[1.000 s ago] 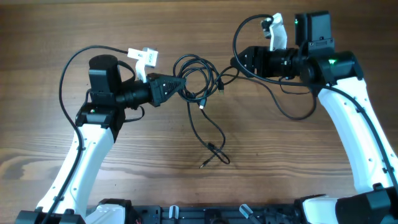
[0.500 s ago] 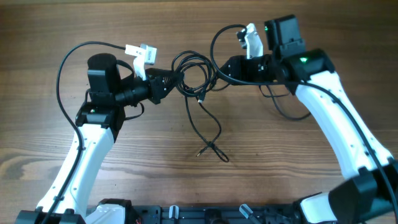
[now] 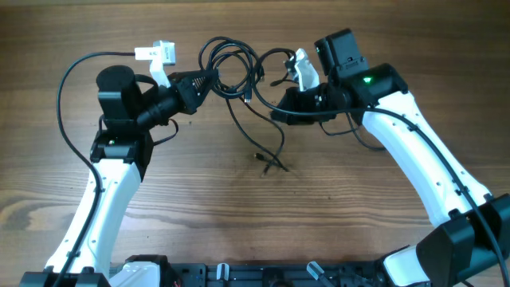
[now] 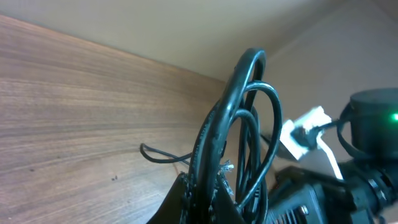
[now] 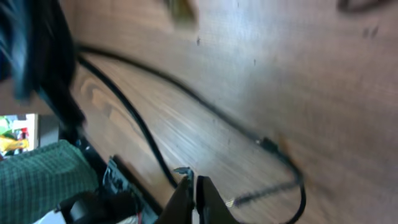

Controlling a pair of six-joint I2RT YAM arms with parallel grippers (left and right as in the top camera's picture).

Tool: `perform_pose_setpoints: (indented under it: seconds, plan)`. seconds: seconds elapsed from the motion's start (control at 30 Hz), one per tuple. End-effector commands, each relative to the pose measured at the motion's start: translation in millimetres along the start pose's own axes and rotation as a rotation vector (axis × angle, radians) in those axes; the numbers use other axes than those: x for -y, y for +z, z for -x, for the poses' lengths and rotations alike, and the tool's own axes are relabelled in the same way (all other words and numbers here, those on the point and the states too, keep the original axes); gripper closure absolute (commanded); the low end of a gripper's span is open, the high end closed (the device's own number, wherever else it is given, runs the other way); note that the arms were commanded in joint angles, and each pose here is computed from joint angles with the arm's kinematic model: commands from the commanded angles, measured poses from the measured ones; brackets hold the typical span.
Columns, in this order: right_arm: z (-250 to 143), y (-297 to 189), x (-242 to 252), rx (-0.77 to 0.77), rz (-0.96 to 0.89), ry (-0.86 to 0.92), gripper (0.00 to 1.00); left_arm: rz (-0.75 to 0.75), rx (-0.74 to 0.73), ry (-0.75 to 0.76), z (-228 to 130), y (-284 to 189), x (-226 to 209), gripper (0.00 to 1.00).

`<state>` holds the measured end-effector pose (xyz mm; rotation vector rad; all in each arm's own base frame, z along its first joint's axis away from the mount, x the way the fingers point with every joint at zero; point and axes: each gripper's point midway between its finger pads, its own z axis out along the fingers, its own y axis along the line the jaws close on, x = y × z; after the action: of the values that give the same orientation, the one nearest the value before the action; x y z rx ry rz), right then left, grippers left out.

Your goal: Untangle cables

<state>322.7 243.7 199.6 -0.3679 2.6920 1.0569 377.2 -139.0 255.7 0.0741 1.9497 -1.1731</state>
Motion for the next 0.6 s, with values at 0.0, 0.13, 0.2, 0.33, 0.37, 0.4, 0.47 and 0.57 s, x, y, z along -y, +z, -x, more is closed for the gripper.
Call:
perform_pose_setpoints:
  seconds: [0.0,0.13,0.2,0.33,0.37,0.4,0.47,0.57]
  plan:
    - [29,-32,-14,0.119,-0.001,-0.137,0.89,-0.157,-0.069,0.152,-10,-6,29,0.96]
    - [60,-82,-28,0.272,-0.027,-0.246,0.81,-0.196,-0.129,0.258,-28,-8,30,0.96]
    - [64,-87,-29,0.288,-0.031,-0.250,0.79,-0.197,-0.147,0.256,-33,-9,29,0.96]
    - [51,-69,-41,0.221,0.032,-0.310,0.76,-0.187,-0.171,0.221,-39,-9,26,0.96]
    - [48,-65,-47,0.207,0.056,-0.332,0.73,-0.175,-0.177,0.208,-41,-9,23,0.96]
    - [44,-60,-55,0.192,0.080,-0.363,0.72,-0.157,-0.181,0.195,-43,-9,20,0.96]
    - [37,-51,-69,0.170,0.093,-0.398,0.69,-0.097,-0.200,0.144,-49,-9,8,0.96]
    - [34,-35,-65,0.155,0.004,-0.343,0.68,-0.053,-0.234,0.053,-58,-10,1,0.96]
